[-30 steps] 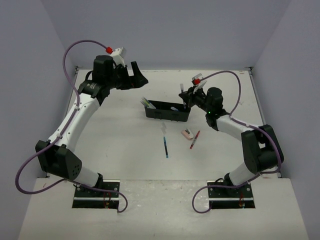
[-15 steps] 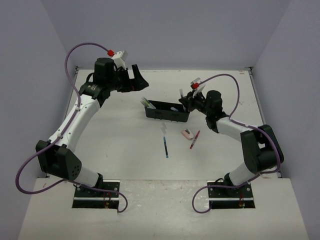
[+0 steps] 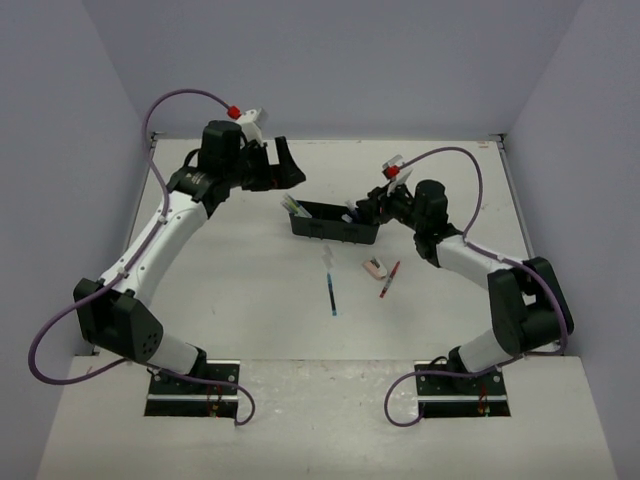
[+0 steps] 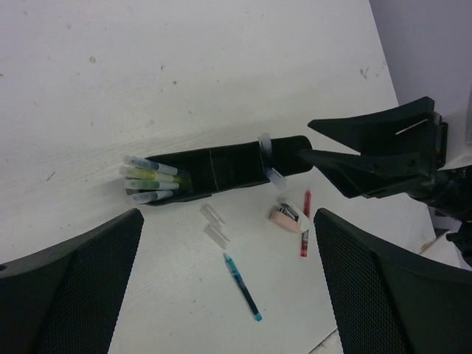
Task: Sort the stationery into containers
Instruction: Place the pen in the storage box, then pick up the pen from the center of the board.
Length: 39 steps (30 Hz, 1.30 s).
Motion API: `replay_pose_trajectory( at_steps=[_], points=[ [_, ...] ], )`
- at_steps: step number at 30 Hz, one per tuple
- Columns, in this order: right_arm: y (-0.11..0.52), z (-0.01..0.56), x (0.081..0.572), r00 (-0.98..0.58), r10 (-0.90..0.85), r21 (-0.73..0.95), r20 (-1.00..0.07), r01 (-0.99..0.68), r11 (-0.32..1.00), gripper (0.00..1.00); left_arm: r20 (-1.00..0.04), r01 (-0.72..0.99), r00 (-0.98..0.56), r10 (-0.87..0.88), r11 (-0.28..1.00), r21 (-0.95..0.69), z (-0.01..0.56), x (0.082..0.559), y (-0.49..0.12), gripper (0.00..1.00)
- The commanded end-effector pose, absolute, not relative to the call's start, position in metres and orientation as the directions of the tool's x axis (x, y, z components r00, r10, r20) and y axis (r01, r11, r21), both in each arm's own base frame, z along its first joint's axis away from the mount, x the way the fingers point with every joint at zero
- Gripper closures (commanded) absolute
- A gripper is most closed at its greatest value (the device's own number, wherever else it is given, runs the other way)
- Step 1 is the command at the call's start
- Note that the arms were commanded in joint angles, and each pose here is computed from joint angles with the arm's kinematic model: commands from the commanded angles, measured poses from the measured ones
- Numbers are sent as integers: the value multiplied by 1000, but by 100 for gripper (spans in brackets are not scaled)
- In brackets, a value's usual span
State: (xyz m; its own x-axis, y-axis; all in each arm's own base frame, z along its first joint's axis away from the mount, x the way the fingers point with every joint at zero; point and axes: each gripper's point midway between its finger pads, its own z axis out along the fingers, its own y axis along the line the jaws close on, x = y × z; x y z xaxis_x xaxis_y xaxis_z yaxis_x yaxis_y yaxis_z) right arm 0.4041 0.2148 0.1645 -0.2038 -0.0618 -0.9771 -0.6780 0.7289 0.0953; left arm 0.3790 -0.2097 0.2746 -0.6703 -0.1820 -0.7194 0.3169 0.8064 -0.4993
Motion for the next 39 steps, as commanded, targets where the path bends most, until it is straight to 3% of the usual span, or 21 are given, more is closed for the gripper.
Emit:
replay_pose_trajectory(
  at_steps=[1, 7, 9, 14, 17, 22, 27, 31, 39],
  points=[
    [208, 261, 398, -67, 50, 81, -997, -651, 754, 54, -700, 312, -710, -81, 854, -416, 247, 348, -224, 0],
    [194, 264, 365, -335, 37, 207, -941, -488, 848, 54, -651, 200, -749, -127, 893, -404, 217, 322, -205, 0],
    [188, 265, 357, -408, 25, 198, -913, -387, 901, 52, -626, 93, -761, -172, 925, -367, 204, 318, -188, 0],
    [185, 227, 304, -706, 27, 129, -708, -92, 987, 41, -606, -110, -762, -230, 967, -229, 185, 310, -146, 0],
    [202, 208, 272, -807, 98, 155, -583, 8, 988, 37, -598, -179, -766, -237, 971, -156, 178, 303, -128, 0],
    [259, 181, 234, -868, 54, 200, -493, -53, 978, 2, -651, -210, -718, -247, 968, -137, 186, 300, -113, 0],
    [298, 126, 210, -954, 10, 280, -298, -77, 957, 1, -677, -165, -703, -216, 976, -140, 192, 304, -112, 0],
    [278, 110, 211, -953, 77, 142, -292, 36, 989, 2, -666, -118, -722, -187, 982, -147, 187, 306, -119, 0],
    [191, 88, 203, -886, 365, 151, -287, 335, 930, 31, -644, -68, -751, -149, 987, -149, 177, 309, -129, 0]
  ],
)
